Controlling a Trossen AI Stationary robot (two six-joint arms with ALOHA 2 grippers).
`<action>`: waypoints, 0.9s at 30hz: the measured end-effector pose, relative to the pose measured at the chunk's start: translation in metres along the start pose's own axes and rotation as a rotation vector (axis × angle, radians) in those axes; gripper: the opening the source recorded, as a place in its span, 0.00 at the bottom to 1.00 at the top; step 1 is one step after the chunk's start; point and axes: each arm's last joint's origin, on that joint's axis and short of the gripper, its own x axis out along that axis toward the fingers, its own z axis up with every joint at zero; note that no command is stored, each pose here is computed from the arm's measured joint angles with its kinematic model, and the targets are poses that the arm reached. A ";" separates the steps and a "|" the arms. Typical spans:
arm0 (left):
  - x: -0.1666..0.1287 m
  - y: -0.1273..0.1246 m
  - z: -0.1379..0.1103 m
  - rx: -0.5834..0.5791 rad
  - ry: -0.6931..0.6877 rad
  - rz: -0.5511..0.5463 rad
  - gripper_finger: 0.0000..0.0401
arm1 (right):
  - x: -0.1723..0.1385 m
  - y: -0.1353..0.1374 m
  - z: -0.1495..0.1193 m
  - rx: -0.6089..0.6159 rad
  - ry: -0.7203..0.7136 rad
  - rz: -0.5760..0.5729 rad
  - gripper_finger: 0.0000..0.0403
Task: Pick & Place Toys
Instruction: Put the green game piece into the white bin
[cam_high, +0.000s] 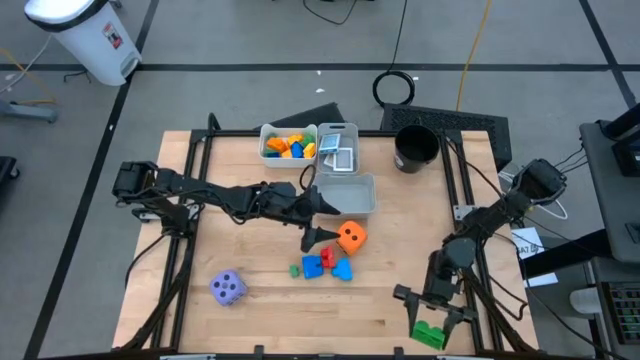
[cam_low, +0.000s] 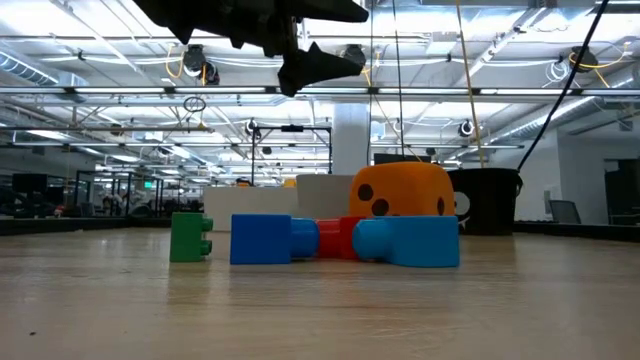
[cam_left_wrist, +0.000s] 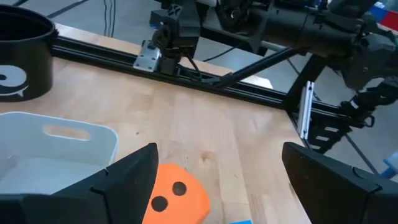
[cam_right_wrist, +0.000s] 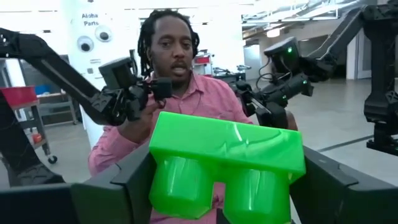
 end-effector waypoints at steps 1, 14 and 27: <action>0.000 0.000 0.000 -0.001 0.000 0.002 0.87 | 0.000 0.000 0.000 0.007 -0.001 0.000 0.64; 0.000 0.001 0.000 -0.002 0.002 0.008 0.87 | 0.000 0.000 0.000 0.011 0.000 0.000 0.64; 0.000 0.001 0.000 -0.002 0.003 0.008 0.87 | 0.000 0.000 0.000 0.009 0.000 0.001 0.64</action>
